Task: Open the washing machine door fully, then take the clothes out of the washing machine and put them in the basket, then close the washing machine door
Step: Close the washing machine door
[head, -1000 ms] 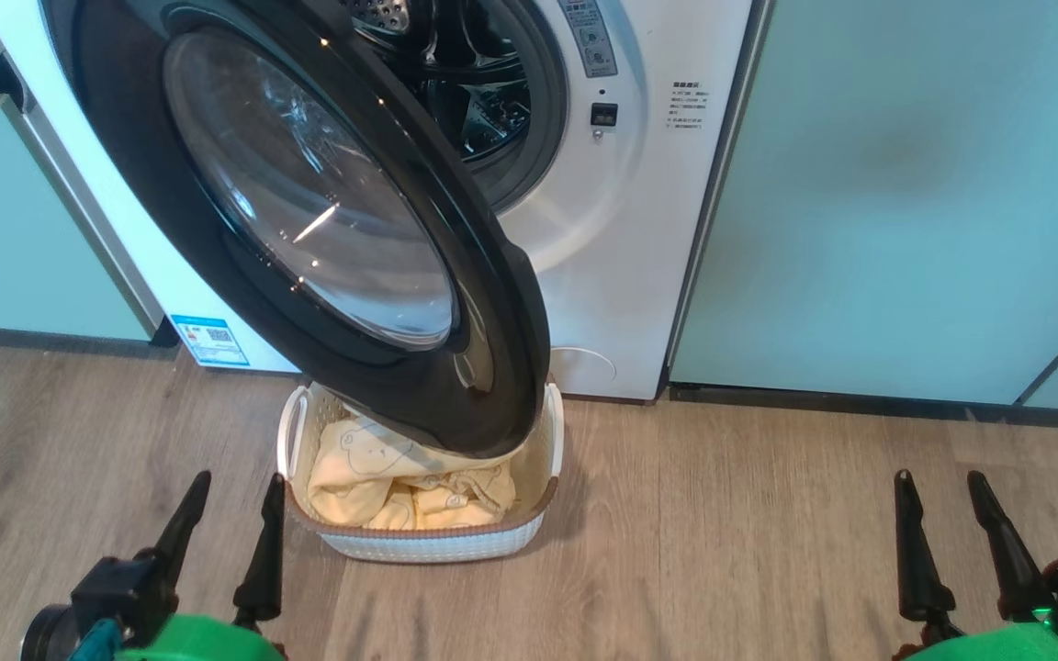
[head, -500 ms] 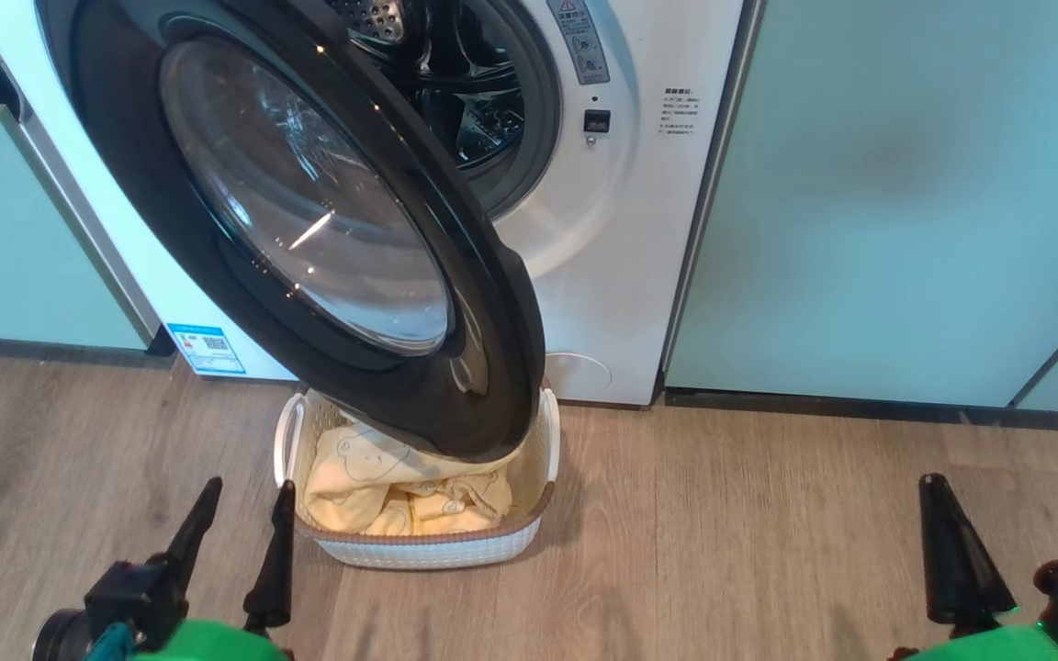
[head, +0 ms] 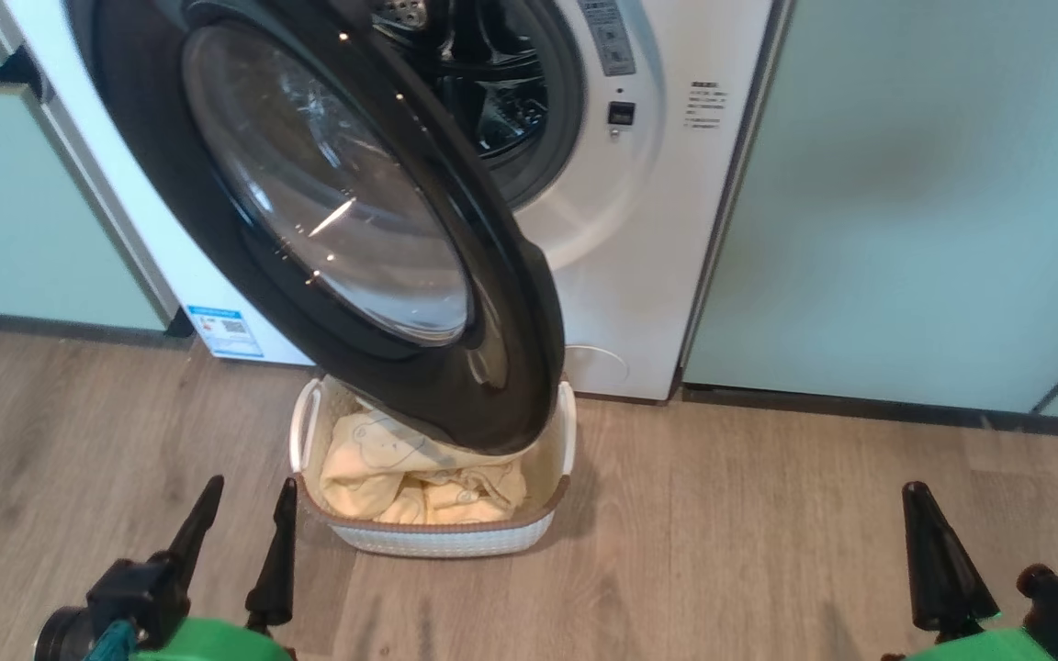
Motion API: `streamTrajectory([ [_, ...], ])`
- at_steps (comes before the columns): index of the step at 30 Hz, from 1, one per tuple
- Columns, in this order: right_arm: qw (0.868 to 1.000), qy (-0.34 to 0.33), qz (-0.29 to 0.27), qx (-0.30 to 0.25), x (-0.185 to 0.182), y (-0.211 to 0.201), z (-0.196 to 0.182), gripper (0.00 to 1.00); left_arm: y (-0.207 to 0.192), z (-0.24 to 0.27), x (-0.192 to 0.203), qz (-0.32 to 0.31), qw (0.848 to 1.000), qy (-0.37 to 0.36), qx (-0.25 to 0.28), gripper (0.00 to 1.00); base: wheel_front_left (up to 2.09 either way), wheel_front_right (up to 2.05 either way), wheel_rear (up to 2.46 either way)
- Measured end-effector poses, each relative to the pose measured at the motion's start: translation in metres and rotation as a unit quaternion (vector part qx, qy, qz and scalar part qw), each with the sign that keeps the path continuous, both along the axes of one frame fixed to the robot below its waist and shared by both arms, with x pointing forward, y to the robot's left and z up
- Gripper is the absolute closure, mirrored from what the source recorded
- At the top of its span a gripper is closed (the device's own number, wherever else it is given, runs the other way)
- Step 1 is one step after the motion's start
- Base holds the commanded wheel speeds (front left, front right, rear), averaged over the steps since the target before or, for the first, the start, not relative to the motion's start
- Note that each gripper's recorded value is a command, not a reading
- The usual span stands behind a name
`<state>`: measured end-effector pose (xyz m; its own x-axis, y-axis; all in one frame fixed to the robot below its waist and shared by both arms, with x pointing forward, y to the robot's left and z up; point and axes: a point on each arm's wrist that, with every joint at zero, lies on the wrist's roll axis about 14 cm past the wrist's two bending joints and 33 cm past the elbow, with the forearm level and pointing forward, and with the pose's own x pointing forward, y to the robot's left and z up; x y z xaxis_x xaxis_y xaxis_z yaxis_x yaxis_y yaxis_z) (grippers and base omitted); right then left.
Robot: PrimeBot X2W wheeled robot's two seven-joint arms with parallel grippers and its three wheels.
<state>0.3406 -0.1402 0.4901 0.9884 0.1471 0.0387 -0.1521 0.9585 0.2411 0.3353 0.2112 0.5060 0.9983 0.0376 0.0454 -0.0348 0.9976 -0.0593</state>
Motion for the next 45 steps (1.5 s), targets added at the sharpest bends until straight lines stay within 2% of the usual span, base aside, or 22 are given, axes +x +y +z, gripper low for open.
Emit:
streamTrajectory([
  [11, 0.997, 0.006, 0.071, 0.008, 0.023, 0.046, -0.004, 1.00, 0.020, 0.008, -0.012, 0.032, 0.999, -0.014, 0.003, 0.00, 0.00, 0.00, 0.00],
  [21, 0.990, -0.036, 0.133, 0.020, 0.074, 0.096, 0.025, 1.00, 0.043, 0.010, -0.030, 0.072, 0.997, -0.016, 0.007, 0.00, 0.00, 0.00, 0.00],
  [29, 0.980, -0.109, 0.160, 0.033, 0.103, 0.126, 0.078, 1.00, 0.057, 0.015, -0.042, 0.097, 0.995, -0.022, 0.009, 0.00, 0.00, 0.00, 0.00],
  [34, 0.963, -0.198, 0.176, 0.049, 0.109, 0.140, 0.143, 1.00, 0.060, 0.017, -0.046, 0.103, 0.994, -0.026, 0.009, 0.00, 0.00, 0.00, 0.00],
  [39, 0.930, -0.293, 0.212, 0.065, 0.092, 0.163, 0.211, 1.00, 0.061, 0.022, -0.049, 0.104, 0.994, -0.034, 0.018, 0.00, 0.00, 0.00, 0.00],
  [42, 0.911, -0.326, 0.243, 0.069, 0.074, 0.180, 0.233, 1.00, 0.061, 0.026, -0.051, 0.106, 0.993, -0.040, 0.018, 0.00, 0.00, 0.00, 0.00],
  [45, 0.893, -0.336, 0.292, 0.068, 0.049, 0.206, 0.237, 1.00, 0.062, 0.029, -0.053, 0.108, 0.993, -0.046, 0.018, 0.00, 0.00, 0.00, 0.00],
])
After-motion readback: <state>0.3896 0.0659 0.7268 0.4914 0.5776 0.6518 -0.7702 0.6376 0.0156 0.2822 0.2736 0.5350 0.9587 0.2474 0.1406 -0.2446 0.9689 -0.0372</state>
